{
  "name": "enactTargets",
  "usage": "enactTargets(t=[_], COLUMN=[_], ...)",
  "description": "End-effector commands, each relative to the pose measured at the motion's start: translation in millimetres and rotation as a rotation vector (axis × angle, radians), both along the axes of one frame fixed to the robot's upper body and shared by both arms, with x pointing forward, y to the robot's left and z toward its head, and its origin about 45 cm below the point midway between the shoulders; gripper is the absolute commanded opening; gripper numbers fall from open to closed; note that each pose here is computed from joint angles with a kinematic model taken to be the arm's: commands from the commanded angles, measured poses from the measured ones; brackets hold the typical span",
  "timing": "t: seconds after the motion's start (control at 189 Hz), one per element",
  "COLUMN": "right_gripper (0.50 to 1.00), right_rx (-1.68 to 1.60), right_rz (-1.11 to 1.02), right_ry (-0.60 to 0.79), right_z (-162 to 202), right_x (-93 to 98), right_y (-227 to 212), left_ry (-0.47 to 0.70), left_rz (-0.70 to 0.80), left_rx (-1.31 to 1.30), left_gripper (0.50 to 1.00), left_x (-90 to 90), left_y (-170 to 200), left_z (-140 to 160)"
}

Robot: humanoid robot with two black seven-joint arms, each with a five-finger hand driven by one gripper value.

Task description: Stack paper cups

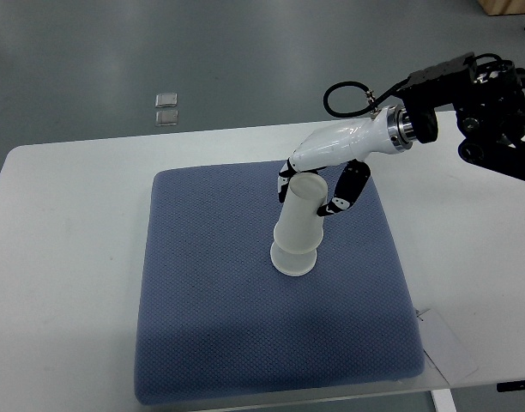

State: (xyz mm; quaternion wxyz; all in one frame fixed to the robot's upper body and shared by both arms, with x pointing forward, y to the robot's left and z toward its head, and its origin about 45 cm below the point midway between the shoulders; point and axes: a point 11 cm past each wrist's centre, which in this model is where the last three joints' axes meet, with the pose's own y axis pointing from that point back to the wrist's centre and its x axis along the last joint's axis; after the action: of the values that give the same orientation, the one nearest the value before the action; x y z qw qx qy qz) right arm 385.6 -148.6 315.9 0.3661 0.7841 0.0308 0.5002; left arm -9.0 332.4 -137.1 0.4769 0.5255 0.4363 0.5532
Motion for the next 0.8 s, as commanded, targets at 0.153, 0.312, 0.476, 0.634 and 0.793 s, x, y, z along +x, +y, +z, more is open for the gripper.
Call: enactTargets(t=[0.153,0.312,0.476,0.634,0.793], right_gripper=[0.911,0.917,0.917,0.917,0.915], right_rx=[0.013,0.018,0.030,0.171,0.354], right_rz=[-0.015,-0.026,-0.051,-0.168,-0.340], right_ry=[0.005,0.003,-0.003,0.027,0.092], right_z=[-1.5,-0.2,1.9,20.9,41.3], right_x=[1.6,3.7,8.6,27.8,52.7], right_y=[-2.8,-5.1,-11.7,-24.5,-50.9], left_ry=[0.000,0.000,0.000,0.000,0.000], left_rz=[0.000,0.000,0.000,0.000,0.000], left_rx=[0.000,0.000,0.000,0.000,0.000], left_gripper=[1.000,1.000,1.000,1.000,1.000], left_x=[0.0,0.0,0.0,0.0,0.0], left_y=[0.0,0.0,0.0,0.0,0.0], left_z=[0.0,0.0,0.0,0.0,0.0])
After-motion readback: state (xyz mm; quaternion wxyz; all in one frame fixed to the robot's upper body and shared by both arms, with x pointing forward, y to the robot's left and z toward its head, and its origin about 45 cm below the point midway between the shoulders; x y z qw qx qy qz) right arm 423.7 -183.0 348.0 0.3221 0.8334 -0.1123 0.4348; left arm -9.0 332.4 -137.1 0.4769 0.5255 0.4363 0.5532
